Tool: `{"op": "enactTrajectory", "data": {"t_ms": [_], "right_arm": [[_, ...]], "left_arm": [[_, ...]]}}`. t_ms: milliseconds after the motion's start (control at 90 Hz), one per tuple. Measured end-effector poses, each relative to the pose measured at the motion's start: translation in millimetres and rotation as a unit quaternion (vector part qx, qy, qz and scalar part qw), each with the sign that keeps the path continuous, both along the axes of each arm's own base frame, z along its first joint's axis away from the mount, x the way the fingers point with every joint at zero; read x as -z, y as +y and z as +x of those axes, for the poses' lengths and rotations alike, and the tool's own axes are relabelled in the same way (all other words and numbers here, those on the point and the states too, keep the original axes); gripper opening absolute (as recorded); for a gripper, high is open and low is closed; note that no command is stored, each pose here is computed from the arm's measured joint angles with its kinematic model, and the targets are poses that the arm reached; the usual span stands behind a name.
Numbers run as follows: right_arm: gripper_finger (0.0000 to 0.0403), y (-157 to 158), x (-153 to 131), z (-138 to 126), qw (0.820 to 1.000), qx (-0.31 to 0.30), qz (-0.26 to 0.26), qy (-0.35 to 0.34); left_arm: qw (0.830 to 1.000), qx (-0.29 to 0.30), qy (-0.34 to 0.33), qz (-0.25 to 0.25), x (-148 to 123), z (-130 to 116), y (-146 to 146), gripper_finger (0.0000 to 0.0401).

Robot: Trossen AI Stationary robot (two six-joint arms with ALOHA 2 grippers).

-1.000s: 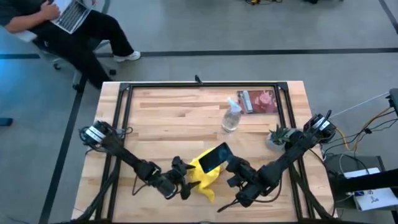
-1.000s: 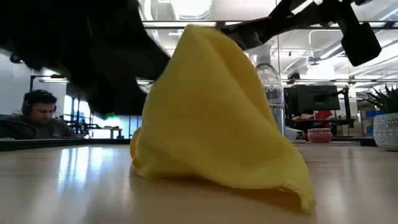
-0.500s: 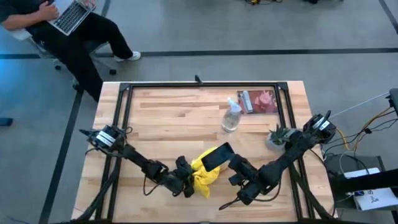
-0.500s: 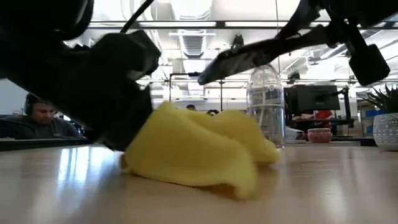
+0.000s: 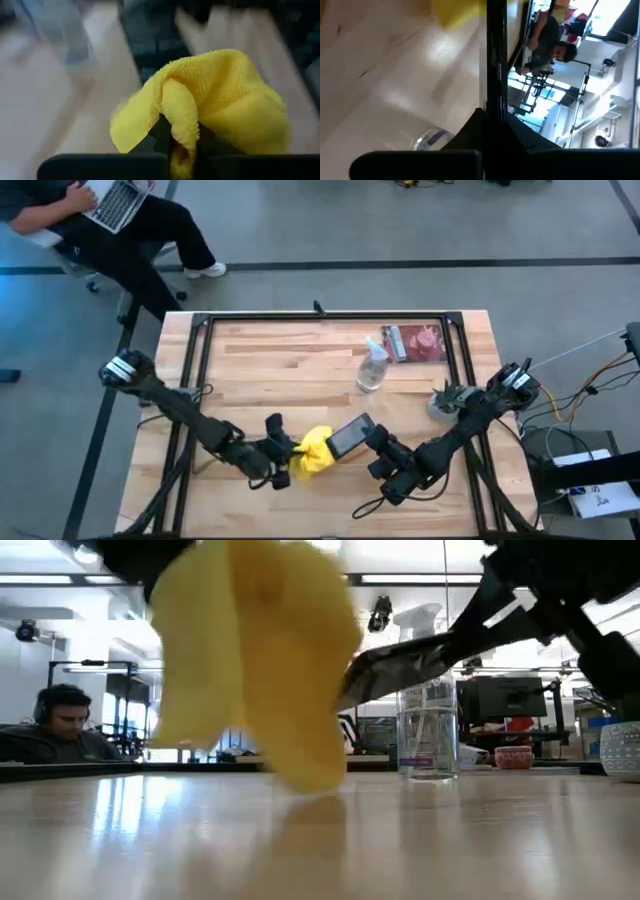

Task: Apply microfiber cloth
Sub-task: Wipe the black cellphone with the yellow microfiber cloth

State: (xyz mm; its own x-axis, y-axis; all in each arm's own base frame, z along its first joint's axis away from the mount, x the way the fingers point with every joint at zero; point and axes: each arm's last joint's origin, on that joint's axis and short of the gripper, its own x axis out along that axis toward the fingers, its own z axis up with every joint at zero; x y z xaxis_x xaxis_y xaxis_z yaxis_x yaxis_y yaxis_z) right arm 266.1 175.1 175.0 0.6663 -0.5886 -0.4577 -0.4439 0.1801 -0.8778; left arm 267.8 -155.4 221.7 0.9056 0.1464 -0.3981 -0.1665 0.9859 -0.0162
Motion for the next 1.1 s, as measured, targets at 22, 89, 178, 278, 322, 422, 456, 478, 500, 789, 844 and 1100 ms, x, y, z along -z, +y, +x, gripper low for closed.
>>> {"op": "enactTrajectory", "data": {"t_ms": [22, 89, 178, 278, 322, 422, 456, 478, 500, 789, 844, 1100], "right_arm": [[0.0011, -0.2, 1.1, 1.5, 1.0, -0.004, 0.007, 0.0], [0.0011, -0.4, 3.4, 5.8, 1.0, -0.019, 0.017, -0.003], [0.0011, 0.9, 1.7, 12.6, 0.999, -0.036, 0.021, -0.018], [0.0011, -0.4, -0.9, 18.3, 0.999, -0.044, 0.015, -0.025], [0.0011, -1.9, -1.7, 20.3, 0.999, -0.044, 0.014, -0.026], [0.0011, -5.4, -2.0, 23.2, 0.999, -0.043, 0.014, -0.023], [0.0011, -6.5, -1.5, 24.0, 0.999, -0.046, 0.02, -0.017], [0.0011, -7.2, -1.2, 24.7, 0.998, -0.05, 0.026, -0.013], [0.0011, -8.0, -1.0, 25.6, 0.998, -0.053, 0.033, -0.01], [0.0011, -15.5, 2.3, 28.2, 0.998, -0.05, 0.044, 0.007], [0.0011, -16.4, 2.8, 28.0, 0.998, -0.048, 0.043, 0.009], [0.001, -16.6, 1.6, 29.6, 0.998, -0.04, 0.054, -0.002]], "left_arm": [[1.0, -0.001, -0.008, 0.009, -1.8, 1.8, 1.3, 0.0005], [0.999, -0.007, -0.028, 0.028, -2.0, 11.5, 6.7, 0.0005], [0.999, -0.002, -0.042, 0.03, 6.4, 27.6, 13.3, 0.0004], [0.999, 0.02, -0.046, 0.017, 26.3, 46.4, 18.2, 0.0004], [0.999, 0.023, -0.047, 0.015, 35.6, 52.9, 19.7, 0.0005], [0.998, 0.015, -0.052, 0.023, 49.4, 66.3, 22.9, 0.0006], [0.998, 0.013, -0.056, 0.026, 51.7, 70.3, 24.1, 0.0006], [0.998, 0.011, -0.059, 0.027, 53.2, 73.2, 25.1, 0.0006], [0.998, 0.009, -0.061, 0.03, 54.5, 76.1, 26.2, 0.0007], [0.997, 0.004, -0.057, 0.046, 64.6, 102.6, 32.8, 0.0008], [0.998, 0.019, -0.052, 0.041, 65.2, 102.3, 31.6, 0.0008], [0.997, 0.049, 0.051, 0.016, 66.8, 73.4, 9.1, 0.0008]]}}
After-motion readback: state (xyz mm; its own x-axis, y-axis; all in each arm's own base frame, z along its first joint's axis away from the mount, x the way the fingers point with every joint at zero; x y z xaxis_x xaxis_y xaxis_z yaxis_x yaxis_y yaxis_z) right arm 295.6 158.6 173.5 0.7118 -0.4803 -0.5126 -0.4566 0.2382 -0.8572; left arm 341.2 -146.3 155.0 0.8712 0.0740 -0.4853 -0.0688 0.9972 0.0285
